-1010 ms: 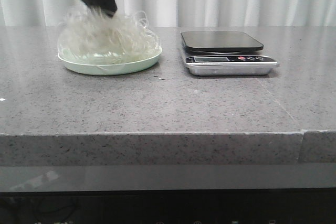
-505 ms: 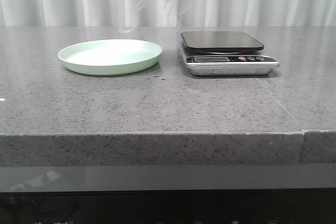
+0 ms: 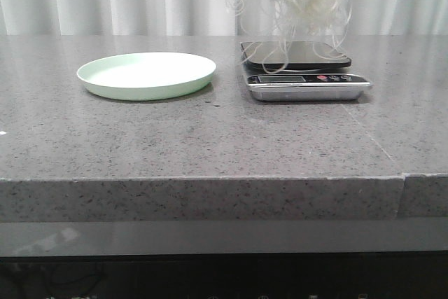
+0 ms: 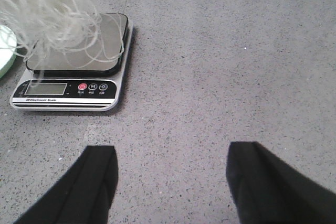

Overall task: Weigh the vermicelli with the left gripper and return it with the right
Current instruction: 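Lower the vermicelli onto the scale pan and open the left gripper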

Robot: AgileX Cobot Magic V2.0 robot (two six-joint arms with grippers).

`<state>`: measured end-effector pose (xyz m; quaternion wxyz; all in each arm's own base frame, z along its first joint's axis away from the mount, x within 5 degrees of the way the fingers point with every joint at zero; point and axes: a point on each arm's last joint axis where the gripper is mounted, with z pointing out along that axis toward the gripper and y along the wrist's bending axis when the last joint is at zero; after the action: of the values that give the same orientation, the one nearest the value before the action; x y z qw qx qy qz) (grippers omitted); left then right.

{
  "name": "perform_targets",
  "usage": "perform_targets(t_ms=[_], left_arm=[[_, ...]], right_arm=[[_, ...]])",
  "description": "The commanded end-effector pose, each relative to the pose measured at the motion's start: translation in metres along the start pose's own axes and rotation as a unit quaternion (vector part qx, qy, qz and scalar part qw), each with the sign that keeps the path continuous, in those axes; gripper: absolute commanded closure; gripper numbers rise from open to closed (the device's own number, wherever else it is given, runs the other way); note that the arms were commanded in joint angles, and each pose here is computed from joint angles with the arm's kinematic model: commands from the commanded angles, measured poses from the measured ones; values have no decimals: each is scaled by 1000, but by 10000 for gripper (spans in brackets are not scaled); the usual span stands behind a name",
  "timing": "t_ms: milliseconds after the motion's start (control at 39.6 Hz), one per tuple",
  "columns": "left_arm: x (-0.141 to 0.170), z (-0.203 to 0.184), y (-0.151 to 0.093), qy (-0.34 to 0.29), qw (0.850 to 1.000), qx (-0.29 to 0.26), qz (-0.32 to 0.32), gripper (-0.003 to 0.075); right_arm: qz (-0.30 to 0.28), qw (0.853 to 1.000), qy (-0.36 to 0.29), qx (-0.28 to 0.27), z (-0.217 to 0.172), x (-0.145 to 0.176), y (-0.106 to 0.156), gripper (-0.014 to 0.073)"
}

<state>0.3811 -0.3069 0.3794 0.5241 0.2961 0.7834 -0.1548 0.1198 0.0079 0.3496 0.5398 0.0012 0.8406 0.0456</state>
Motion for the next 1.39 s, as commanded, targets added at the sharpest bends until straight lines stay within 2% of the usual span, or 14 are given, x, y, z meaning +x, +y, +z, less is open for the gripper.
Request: perform_targets(t_ms=[0, 227, 379, 480, 555, 631, 782, 934, 1161, 1363], left_arm=[[-41, -22, -1, -120, 993, 0, -2, 565], [-34, 7, -3, -137, 991, 5, -10, 565], [-19, 25, -5, -110, 994, 6, -9, 557], [-16, 25, -5, -99, 995, 6, -9, 485], [-16, 25, -5, -98, 995, 6, -9, 376], [-15, 26, -3, -92, 996, 5, -9, 312], [-17, 19, 0, -77, 997, -3, 2, 293], [-39, -14, 3, -99, 995, -13, 12, 293], [-77, -96, 10, -115, 993, -20, 8, 293], [-86, -162, 14, -71, 997, -26, 3, 293]], right_arm=[[-6, 999, -42, 4, -3, -13, 0, 35], [-6, 999, -42, 4, -3, -13, 0, 35], [-6, 999, -42, 4, -3, -13, 0, 35], [-6, 999, -42, 4, -3, -13, 0, 35], [-6, 999, -42, 4, -3, -13, 0, 35], [-6, 999, -42, 4, -3, -13, 0, 35], [-6, 999, -42, 4, -3, -13, 0, 35], [-6, 999, -42, 4, -3, -13, 0, 35], [-6, 999, -42, 4, -3, -13, 0, 35], [-6, 999, -42, 4, -3, -13, 0, 35]])
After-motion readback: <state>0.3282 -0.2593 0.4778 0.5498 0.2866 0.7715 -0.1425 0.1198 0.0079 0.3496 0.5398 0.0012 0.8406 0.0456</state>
